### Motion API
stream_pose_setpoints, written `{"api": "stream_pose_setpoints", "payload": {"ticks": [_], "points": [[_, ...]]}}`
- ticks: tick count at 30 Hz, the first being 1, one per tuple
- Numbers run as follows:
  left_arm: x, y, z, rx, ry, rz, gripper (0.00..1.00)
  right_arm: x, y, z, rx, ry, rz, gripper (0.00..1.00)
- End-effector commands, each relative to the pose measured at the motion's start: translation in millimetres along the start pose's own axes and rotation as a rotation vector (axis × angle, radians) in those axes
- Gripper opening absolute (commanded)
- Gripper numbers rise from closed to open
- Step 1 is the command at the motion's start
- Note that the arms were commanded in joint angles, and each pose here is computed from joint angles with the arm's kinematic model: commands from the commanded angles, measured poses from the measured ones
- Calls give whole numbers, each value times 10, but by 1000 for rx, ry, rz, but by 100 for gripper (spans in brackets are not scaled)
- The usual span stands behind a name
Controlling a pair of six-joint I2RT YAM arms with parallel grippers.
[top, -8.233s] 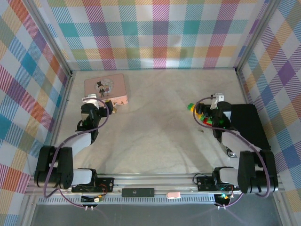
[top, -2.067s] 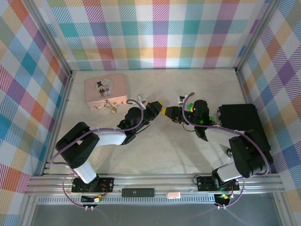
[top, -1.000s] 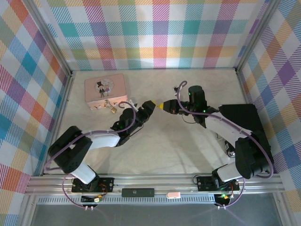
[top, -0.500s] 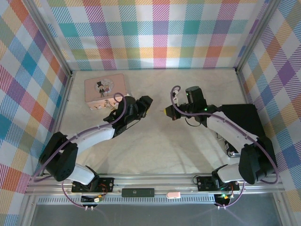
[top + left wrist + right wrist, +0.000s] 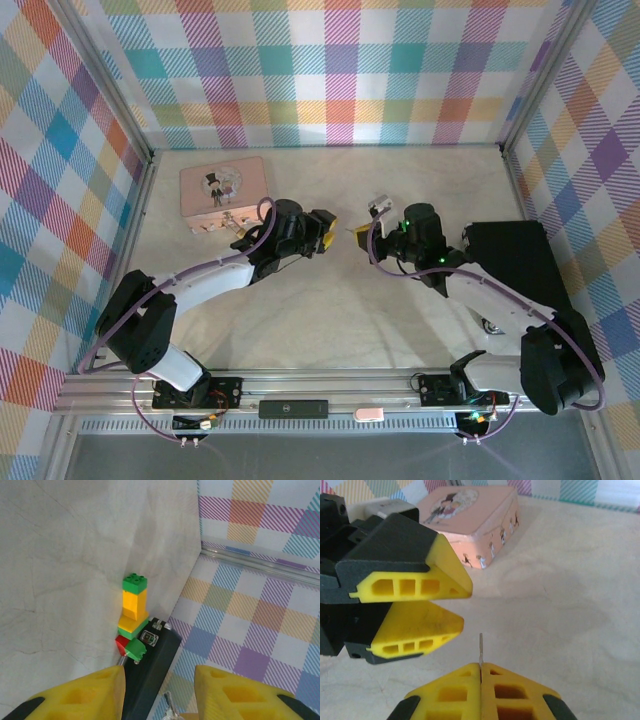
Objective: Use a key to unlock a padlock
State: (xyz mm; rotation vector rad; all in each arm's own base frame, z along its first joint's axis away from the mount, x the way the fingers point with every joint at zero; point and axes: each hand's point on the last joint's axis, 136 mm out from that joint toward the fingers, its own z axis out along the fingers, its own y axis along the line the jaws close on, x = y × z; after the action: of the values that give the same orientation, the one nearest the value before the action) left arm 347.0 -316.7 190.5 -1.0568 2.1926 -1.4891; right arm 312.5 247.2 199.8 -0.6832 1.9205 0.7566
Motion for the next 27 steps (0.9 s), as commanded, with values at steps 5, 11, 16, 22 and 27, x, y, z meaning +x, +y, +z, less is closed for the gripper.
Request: {"api": "stream_pose_setpoints", "payload": {"ticks": [5, 11, 16, 22, 27], "points": [[115, -55, 157, 27, 57, -137, 40, -193, 187, 34, -83, -80, -74, 0], [161, -98, 213, 42, 69, -148, 37, -143, 249, 82, -114, -62, -71, 0], [149, -104, 195, 47, 60, -151, 34, -67, 266, 125, -124, -40, -69, 0], [124, -96, 182, 37, 43, -156, 35, -17, 259, 134, -115, -14, -70, 0], [74, -9, 173, 20, 20, -161, 36, 6, 141, 36, -25, -28, -72, 0]]}}
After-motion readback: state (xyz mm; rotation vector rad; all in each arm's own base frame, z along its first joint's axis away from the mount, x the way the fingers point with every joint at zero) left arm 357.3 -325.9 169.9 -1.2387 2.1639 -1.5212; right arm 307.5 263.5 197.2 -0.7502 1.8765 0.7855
